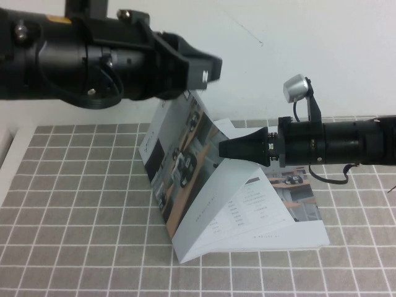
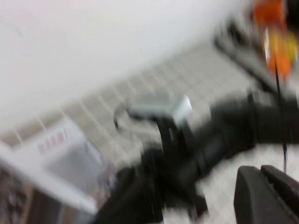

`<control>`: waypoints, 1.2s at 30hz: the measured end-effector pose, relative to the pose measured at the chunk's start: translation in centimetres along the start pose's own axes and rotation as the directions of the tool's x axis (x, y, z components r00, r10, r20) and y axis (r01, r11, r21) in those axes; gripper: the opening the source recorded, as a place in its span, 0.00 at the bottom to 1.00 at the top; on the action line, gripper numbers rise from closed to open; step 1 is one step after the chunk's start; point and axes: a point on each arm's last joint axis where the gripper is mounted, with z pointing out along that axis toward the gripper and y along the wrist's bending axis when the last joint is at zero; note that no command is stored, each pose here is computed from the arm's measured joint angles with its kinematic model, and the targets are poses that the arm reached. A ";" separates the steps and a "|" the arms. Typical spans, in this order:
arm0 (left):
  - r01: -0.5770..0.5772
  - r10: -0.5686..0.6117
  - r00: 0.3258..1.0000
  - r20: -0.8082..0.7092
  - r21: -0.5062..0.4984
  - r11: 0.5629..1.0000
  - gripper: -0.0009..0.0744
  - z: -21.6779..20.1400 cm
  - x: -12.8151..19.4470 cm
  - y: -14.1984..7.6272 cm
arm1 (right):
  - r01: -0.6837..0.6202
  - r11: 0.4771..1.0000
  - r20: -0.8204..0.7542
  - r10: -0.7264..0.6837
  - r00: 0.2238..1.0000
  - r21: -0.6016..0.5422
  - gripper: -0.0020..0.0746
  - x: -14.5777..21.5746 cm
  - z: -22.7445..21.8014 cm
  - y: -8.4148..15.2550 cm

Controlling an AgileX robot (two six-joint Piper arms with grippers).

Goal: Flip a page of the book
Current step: Open the closed book

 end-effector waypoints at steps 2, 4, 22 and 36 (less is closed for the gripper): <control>0.064 -0.059 0.984 0.168 -0.026 0.998 0.01 -0.4 0.0 0.5 | -0.006 1.000 0.000 0.006 1.000 0.000 0.03 0.0 0.0 0.0; 0.123 -0.101 0.950 0.297 -0.057 0.991 0.01 -1.1 0.4 1.0 | -0.010 1.000 0.000 0.010 1.000 0.000 0.03 0.0 0.0 0.0; 0.113 -0.003 0.973 0.230 -0.467 0.877 0.01 -0.4 11.3 6.6 | -0.015 1.000 -0.002 0.015 1.000 0.000 0.03 0.0 0.0 0.0; -0.286 0.280 0.952 -0.121 -0.038 0.957 0.01 5.2 15.4 4.7 | -0.015 1.000 -0.002 0.015 1.000 0.000 0.03 0.0 0.0 0.0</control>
